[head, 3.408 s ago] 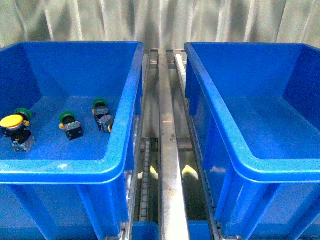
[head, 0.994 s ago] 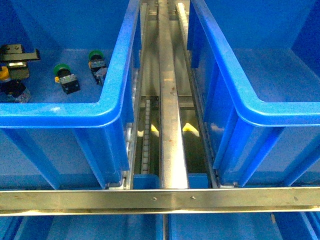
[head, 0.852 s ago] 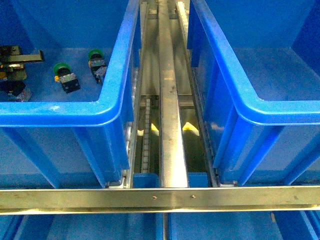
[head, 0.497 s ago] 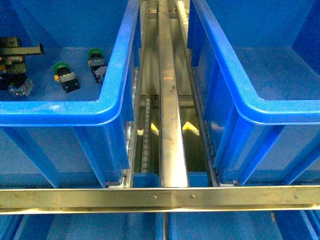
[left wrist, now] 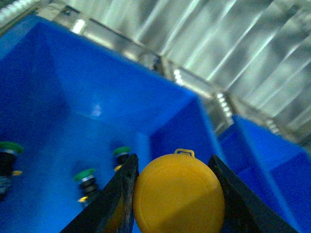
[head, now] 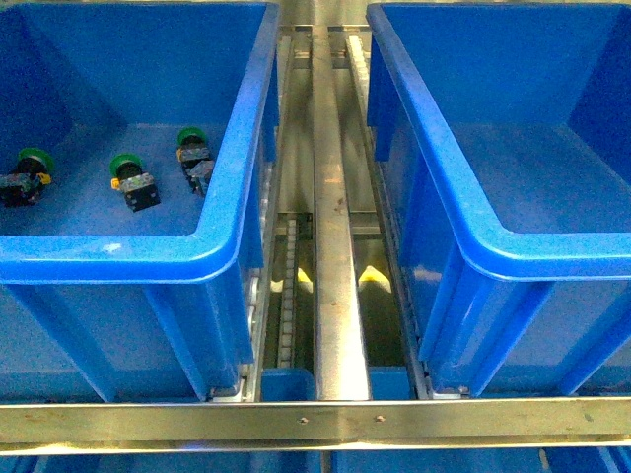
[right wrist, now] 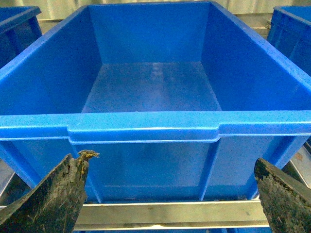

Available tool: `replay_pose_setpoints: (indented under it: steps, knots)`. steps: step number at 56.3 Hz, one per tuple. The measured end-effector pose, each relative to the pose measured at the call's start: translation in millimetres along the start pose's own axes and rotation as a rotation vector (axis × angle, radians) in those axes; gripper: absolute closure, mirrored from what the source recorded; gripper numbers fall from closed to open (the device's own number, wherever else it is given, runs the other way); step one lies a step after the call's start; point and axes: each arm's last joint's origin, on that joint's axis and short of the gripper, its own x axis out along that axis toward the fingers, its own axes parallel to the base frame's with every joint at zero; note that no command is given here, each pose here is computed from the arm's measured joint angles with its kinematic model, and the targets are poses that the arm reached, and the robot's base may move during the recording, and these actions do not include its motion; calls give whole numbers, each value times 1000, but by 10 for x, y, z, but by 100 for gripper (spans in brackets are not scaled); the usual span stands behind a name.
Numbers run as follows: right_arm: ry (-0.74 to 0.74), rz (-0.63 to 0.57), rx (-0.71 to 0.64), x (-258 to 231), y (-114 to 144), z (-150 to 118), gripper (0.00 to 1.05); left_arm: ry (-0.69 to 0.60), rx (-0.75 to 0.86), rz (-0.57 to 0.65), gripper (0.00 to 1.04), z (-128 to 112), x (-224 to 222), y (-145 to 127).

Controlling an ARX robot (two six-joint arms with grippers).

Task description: Pick red and yellow buttons and place in box

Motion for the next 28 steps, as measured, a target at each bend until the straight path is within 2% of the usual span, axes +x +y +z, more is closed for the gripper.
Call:
replay_pose_setpoints:
  steps: [4,12,16,28]
  knots:
    - [0,0,0,0,0,0,6,-40,-114,-71,71,-5,-154,106]
    - [0,0,0,0,0,0,6,-53,-306,-173,71,-169,-255,240]
    - [0,0,0,0,0,0,6,-15,-411,-289,71,-285,-193,224]
    - [0,0,0,0,0,0,6,126,-540,-460,71,-502,125,200]
